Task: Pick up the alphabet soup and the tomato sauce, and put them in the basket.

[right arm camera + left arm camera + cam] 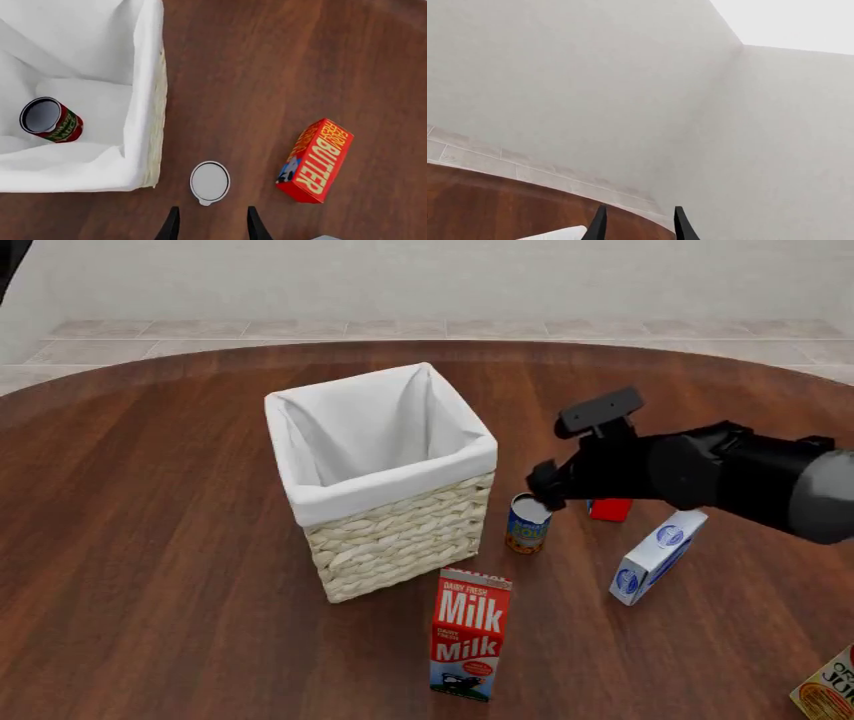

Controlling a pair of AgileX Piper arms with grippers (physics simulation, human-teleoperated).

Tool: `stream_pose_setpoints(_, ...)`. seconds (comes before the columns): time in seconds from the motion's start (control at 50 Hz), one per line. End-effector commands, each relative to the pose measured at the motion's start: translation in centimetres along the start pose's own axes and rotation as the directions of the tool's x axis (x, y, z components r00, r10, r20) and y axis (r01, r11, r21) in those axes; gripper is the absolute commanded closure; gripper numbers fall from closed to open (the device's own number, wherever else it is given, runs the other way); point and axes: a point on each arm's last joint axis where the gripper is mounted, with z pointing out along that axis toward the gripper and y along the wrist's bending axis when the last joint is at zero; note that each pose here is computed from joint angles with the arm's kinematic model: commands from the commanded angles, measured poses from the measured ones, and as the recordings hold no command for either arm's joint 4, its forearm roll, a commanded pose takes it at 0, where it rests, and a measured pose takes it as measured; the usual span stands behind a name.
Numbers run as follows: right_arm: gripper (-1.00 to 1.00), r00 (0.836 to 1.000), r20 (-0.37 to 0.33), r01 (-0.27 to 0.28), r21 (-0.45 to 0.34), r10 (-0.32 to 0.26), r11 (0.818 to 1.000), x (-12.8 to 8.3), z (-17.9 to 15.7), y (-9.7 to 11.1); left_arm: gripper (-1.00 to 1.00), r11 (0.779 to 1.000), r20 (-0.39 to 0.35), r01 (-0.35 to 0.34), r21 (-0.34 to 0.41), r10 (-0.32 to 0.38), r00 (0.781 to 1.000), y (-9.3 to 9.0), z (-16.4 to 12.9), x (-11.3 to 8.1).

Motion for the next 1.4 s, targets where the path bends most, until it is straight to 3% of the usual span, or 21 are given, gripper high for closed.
stream_pose_setpoints(0.02,-1.0,1.0,-0.003,0.004,-0.003,-0.004,1.0,0.5,0.7,0.2,-1.0,1.0,0.0,-0.004,-0.003,0.004,1.0,0.0,0.0,0.0)
stream_pose_setpoints(0.56,-1.0,1.0,-0.016,0.005,-0.003,-0.005,1.0,2.6,1.7,0.4,-1.0,1.0,0.005,0.003,-0.003,-0.003,1.0,0.1,-0.2,0.1)
stream_pose_setpoints(1.4,-1.0,1.0,-0.017,0.024,0.005,-0.024,1.0,1.4,5.3,-0.2,-1.0,1.0,0.002,0.012,-0.008,-0.012,1.0,0.5,0.0,0.4)
